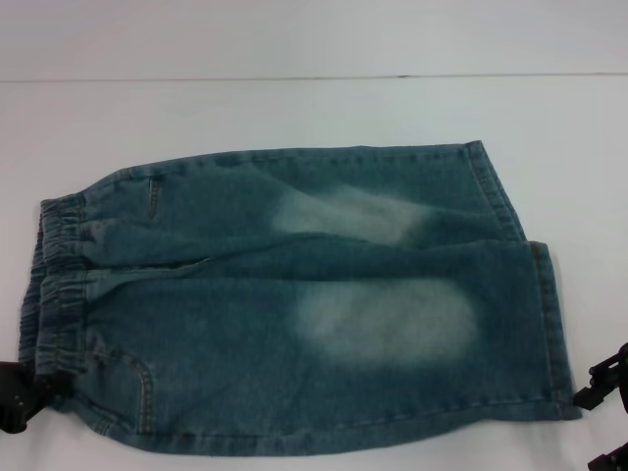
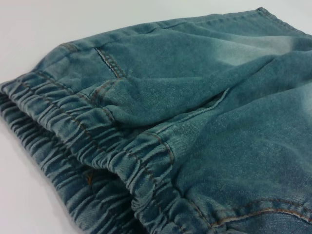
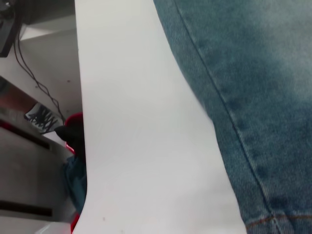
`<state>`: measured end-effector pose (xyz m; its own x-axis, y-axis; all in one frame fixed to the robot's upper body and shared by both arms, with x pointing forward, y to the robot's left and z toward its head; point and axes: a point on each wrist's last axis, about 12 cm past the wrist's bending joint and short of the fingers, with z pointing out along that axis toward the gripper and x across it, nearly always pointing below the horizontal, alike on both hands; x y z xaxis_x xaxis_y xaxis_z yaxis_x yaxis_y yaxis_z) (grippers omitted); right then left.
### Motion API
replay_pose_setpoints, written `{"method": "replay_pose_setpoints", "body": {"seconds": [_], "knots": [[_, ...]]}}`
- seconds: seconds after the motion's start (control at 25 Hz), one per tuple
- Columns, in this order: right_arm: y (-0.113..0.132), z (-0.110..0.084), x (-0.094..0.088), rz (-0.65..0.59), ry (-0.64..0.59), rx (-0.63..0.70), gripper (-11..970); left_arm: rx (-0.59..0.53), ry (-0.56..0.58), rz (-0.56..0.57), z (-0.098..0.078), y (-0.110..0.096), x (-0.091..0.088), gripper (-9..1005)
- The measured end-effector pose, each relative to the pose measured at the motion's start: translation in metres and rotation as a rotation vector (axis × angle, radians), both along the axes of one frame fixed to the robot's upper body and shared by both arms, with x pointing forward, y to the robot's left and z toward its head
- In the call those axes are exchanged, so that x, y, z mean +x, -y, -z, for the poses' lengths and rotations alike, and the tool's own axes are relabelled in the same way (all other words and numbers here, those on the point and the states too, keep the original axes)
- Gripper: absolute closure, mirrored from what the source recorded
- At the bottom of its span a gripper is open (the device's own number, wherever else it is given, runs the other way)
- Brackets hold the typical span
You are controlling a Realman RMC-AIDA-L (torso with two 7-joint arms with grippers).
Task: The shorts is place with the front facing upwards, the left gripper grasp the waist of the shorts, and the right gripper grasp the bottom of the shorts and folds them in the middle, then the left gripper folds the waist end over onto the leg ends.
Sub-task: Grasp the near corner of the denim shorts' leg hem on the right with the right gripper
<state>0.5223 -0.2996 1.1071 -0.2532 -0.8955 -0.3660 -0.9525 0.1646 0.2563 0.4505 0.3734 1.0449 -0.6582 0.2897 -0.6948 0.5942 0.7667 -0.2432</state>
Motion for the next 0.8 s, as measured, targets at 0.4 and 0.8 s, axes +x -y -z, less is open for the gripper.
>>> {"method": "replay_pose_setpoints", "body": {"seconds": [0.4, 0.8], "knots": [[0.0015, 0.0003, -0.0006, 0.01, -0.004, -0.02, 128, 0.002, -0.002, -0.003, 0.0006, -0.0005, -0.0004, 948], [-0.0042, -0.0011, 0.0001, -0.019, 0.024, 0.046, 128, 0.001, -0.005, -0.007, 0.0022, -0.0004, -0.0008, 947]]}}
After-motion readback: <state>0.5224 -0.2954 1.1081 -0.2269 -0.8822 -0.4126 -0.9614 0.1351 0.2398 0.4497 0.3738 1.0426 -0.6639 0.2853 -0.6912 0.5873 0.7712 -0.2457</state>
